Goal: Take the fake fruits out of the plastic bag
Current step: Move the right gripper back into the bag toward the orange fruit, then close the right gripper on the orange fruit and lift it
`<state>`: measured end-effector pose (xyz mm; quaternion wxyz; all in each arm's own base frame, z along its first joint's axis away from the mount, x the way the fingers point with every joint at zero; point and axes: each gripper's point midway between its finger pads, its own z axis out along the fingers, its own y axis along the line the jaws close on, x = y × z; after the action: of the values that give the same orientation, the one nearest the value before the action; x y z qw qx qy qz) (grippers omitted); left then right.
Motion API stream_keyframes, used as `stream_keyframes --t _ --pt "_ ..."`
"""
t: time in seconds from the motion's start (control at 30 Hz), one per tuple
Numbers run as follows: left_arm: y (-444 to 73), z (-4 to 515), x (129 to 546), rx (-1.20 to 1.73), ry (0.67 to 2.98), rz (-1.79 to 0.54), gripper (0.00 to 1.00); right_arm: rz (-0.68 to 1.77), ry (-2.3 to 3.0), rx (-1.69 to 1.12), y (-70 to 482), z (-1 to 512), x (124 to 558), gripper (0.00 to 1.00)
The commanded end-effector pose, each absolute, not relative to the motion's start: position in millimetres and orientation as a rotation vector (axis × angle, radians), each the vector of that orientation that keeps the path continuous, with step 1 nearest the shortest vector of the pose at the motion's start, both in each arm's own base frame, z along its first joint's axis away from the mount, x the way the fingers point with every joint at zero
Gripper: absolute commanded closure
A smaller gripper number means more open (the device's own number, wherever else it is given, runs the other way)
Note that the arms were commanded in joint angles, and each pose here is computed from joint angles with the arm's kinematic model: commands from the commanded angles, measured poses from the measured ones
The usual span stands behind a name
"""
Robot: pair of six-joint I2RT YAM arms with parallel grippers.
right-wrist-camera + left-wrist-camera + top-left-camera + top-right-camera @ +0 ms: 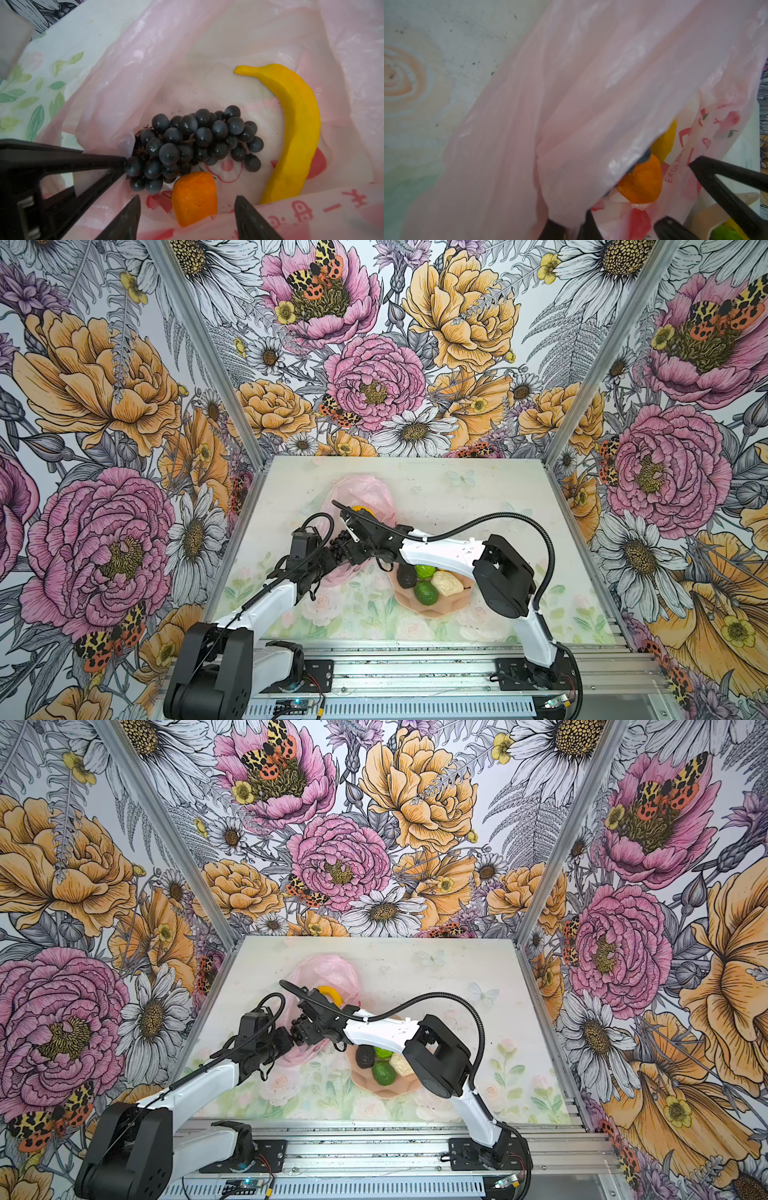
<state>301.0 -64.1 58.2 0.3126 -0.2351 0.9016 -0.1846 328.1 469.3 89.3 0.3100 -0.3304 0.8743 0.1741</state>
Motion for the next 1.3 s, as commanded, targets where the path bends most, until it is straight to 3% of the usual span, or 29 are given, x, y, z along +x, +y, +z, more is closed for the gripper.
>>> stream_keyframes --t 0.0,0.33,0.63,0.93,1.27 --pt "-76 61 307 -0.536 2.364 -0.545 0.9 0.481 2.355 -0.858 465 77 323 0.25" --pt "-77 59 310 -0.522 2.351 -0.546 0.91 0.492 2.456 -0.797 440 56 320 0.31" --pt "-77 61 310 -0.519 2.345 -0.541 0.92 0.557 2.389 -0.774 453 88 335 0.3" --pt "-76 62 311 -0.52 2.34 -0.538 0.92 0.566 2.4 -0.757 461 79 347 0.3" --pt "-76 61 311 -0.517 2.342 -0.532 0.92 0.548 2.427 -0.757 460 62 350 0.38"
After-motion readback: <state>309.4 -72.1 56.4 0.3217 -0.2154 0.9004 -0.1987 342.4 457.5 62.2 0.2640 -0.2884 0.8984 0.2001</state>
